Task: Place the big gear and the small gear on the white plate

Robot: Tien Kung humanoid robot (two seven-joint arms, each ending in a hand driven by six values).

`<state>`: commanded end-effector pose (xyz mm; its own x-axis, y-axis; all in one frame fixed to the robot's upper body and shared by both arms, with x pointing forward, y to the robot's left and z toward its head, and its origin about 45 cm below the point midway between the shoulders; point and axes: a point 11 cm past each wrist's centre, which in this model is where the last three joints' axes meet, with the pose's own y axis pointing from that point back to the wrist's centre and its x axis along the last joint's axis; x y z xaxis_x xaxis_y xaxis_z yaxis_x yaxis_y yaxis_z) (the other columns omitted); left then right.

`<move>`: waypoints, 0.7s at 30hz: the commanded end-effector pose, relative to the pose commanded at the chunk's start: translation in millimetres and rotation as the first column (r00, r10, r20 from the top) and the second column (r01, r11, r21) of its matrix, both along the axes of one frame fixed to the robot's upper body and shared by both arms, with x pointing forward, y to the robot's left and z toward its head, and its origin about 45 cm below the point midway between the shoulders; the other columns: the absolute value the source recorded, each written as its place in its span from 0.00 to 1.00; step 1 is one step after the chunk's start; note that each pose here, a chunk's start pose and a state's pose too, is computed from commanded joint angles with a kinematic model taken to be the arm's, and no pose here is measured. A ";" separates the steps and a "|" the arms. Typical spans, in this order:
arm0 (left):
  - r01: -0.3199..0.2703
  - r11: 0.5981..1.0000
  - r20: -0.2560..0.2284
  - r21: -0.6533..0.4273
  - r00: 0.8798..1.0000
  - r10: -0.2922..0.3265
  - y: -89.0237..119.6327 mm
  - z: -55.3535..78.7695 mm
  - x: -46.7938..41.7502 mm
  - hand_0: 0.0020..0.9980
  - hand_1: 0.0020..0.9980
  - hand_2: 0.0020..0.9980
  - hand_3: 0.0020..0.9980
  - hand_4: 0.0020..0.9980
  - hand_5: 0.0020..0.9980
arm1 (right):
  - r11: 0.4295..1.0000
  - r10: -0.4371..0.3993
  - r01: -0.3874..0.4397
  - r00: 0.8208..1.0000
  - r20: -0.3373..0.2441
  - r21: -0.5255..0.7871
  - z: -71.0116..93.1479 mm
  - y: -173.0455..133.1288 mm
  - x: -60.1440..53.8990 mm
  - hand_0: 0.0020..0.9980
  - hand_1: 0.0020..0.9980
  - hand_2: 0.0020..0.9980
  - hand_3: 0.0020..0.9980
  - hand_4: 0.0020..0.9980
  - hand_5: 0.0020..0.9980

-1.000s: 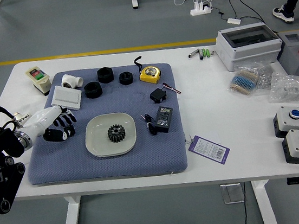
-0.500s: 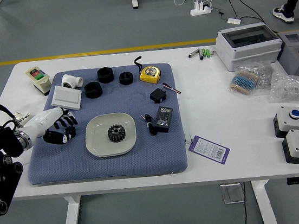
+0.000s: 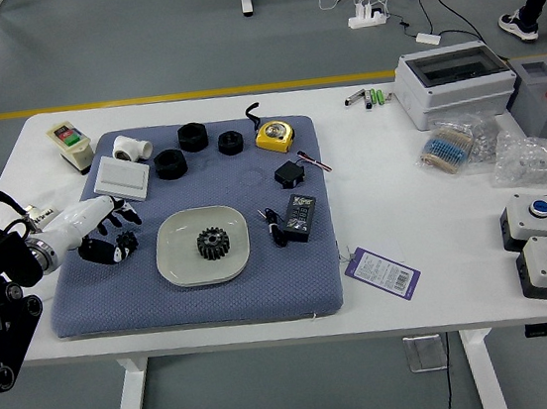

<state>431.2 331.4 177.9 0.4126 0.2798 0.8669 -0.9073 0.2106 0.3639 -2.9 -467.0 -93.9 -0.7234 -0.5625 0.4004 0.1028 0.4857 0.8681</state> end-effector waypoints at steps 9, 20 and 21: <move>-0.008 1.000 -0.002 0.001 1.000 0.008 0.9 -4.8 1.0 0.49 0.62 0.72 0.61 0.63 0.00 | 1.000 0.000 0.000 1.000 0.002 0.000 0.1 -0.1 0.9 0.70 0.71 0.74 0.56 0.79 0.64; -0.016 1.000 -0.002 0.001 1.000 0.016 1.7 -9.5 0.9 0.47 0.54 0.59 0.59 0.39 0.00 | 1.000 0.001 -0.001 1.000 0.002 0.000 0.3 -0.4 1.2 0.70 0.71 0.74 0.56 0.79 0.64; -0.016 1.000 -0.002 0.001 1.000 0.016 1.7 -9.6 0.9 0.43 0.46 0.51 0.54 0.26 0.00 | 1.000 0.001 -0.001 1.000 0.002 0.000 0.3 -0.4 1.2 0.70 0.71 0.74 0.56 0.79 0.64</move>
